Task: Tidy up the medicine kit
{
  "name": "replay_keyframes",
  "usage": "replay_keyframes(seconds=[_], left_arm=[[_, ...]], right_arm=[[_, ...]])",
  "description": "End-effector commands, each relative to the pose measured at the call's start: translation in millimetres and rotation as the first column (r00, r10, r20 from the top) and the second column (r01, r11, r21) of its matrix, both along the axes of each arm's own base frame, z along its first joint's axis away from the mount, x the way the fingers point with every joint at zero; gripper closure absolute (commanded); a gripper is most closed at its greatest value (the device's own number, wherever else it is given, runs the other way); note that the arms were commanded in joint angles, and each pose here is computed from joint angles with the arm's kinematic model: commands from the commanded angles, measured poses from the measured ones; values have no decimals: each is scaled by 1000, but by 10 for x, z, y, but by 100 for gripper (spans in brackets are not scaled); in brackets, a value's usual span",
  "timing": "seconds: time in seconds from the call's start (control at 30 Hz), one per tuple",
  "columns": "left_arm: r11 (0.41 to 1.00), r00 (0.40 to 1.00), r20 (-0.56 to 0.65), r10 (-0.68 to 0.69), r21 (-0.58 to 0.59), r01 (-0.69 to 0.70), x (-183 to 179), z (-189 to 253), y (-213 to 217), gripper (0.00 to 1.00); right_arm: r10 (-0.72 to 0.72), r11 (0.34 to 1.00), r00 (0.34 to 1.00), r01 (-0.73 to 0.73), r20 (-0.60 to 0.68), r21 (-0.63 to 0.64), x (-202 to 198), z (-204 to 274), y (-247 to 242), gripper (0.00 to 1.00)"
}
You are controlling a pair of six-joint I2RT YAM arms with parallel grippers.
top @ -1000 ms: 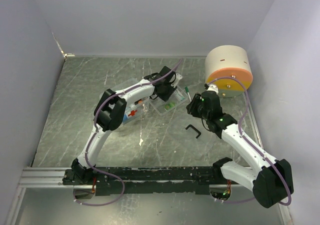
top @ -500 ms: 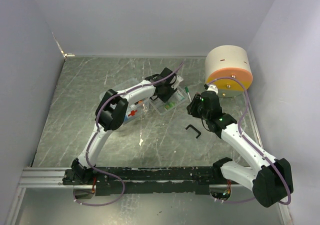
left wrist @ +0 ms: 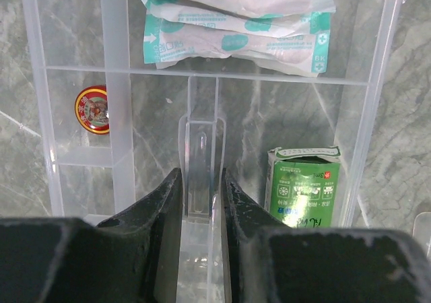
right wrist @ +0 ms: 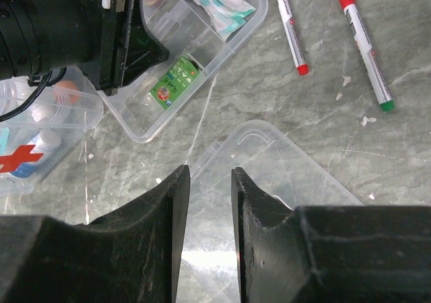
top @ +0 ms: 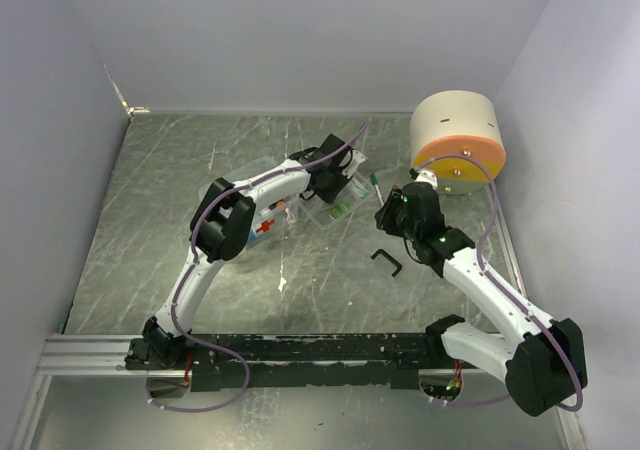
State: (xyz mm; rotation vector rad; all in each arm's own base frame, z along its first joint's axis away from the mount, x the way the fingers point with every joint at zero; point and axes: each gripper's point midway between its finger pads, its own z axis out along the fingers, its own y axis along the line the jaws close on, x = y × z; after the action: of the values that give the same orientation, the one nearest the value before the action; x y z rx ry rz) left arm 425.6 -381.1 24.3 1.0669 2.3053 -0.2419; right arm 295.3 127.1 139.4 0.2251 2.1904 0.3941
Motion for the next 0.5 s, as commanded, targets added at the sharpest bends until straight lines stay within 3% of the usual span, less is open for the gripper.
replay_keyframes(seconds=[0.0,0.2,0.47], left_arm=[[994,997,76,6,-108,3,119,640,-124,74],[983,995,96,3,-185,15,160,864,-273,73],[977,995,96,-10,-210,30,213,852,-384,74]], right_arm=[[-25,1000,998,24,52,15,47,199,-27,69],[-33,999,998,32,57,17,35,230,-42,69],[-43,999,997,42,66,11,0,269,-86,69]])
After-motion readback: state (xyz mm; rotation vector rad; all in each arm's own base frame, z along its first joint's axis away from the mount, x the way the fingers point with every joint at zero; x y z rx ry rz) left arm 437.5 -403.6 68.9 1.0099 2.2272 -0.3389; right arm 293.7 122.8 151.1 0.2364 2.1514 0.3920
